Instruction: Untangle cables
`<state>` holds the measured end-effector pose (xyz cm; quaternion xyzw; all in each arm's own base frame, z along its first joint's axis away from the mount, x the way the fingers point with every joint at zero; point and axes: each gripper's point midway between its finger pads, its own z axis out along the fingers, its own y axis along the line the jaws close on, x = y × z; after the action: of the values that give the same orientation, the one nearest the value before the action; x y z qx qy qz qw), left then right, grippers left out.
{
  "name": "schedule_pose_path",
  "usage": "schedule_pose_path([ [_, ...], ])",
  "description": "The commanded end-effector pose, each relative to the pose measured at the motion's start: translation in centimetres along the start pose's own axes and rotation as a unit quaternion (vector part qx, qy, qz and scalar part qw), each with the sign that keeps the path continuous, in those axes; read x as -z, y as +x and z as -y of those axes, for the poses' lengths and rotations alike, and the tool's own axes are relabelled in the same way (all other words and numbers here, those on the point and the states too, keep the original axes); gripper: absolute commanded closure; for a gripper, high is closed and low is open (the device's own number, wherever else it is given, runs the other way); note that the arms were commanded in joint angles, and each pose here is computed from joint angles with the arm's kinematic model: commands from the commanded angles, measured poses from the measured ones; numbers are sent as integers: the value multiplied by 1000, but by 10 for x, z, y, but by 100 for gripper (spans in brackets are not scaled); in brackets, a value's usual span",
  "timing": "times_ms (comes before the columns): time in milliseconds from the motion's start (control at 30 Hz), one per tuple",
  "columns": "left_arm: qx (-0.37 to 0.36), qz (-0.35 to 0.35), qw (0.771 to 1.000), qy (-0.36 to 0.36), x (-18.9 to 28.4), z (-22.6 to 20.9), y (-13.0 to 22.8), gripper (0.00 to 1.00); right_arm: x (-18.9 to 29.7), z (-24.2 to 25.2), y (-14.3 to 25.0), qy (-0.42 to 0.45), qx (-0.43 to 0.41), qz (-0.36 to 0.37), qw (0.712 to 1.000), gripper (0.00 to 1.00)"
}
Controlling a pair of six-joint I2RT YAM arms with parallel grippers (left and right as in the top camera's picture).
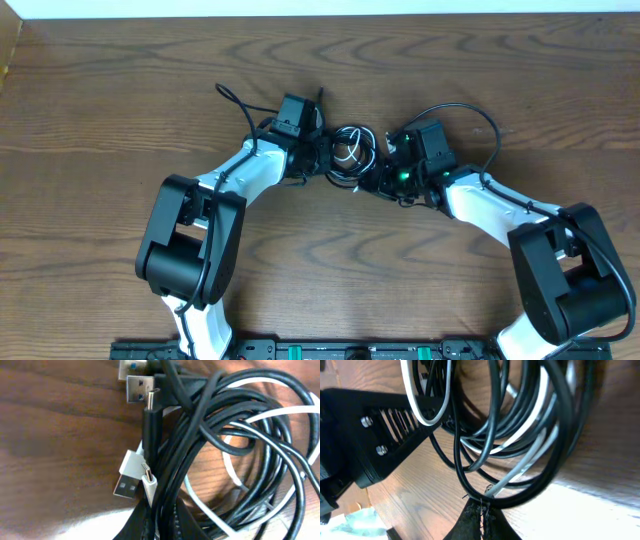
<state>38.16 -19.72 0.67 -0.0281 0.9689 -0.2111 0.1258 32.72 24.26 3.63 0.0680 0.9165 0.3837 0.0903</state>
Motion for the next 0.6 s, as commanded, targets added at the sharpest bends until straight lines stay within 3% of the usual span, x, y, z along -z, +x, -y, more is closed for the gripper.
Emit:
schedule_pose_path([
  [0, 8, -43, 992, -119, -11, -54, 31, 92, -2, -9, 1, 3, 24, 4, 1000, 99],
  [367, 41, -146, 957, -247, 23, -111, 82, 92, -4, -14, 7, -3, 30, -4, 1000, 99],
  [567, 61, -195, 941, -270, 44, -135, 99, 92, -4, -15, 7, -5, 31, -5, 1000, 99],
])
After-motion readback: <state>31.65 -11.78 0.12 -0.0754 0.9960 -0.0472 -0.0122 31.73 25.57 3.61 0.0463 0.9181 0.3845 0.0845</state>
